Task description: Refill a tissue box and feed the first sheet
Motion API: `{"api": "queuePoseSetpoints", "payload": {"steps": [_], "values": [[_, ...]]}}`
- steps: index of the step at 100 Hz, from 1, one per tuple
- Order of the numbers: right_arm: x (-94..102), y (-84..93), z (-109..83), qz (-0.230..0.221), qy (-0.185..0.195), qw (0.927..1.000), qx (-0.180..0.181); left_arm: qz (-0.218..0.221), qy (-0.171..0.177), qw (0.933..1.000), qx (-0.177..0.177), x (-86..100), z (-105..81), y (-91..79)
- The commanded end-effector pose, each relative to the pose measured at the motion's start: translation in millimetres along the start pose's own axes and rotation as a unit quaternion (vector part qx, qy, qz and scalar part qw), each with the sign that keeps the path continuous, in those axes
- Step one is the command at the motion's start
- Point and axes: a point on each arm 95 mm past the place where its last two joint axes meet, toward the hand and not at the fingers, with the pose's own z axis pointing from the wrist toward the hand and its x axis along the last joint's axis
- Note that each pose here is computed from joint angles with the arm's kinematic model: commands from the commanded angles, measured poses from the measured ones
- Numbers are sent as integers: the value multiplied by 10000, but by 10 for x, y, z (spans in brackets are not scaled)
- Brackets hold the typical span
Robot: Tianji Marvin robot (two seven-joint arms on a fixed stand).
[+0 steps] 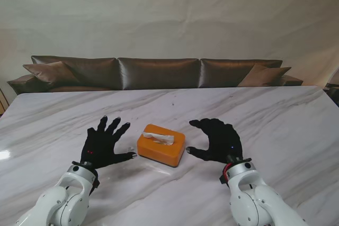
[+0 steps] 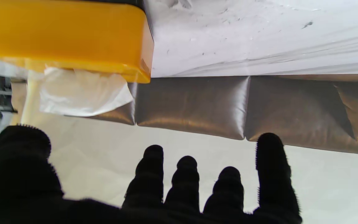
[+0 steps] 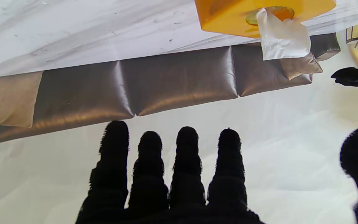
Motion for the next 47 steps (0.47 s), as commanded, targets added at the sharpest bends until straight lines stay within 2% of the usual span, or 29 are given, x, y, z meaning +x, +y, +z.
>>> {"api": "queuePoseSetpoints", "payload": {"steps": [1,21,47], "values": [[-27,-32,-46,-90,-35,9999,-31,67,48,10000,-20,15,-43,-6],[-33,-65,-74,-184,-93,9996,-196,150,2,9999,26,51,-80,-6],[-42,-93,-70,-207,-118,9993,-278,50,-13,9999,100,71,-107,13]]}}
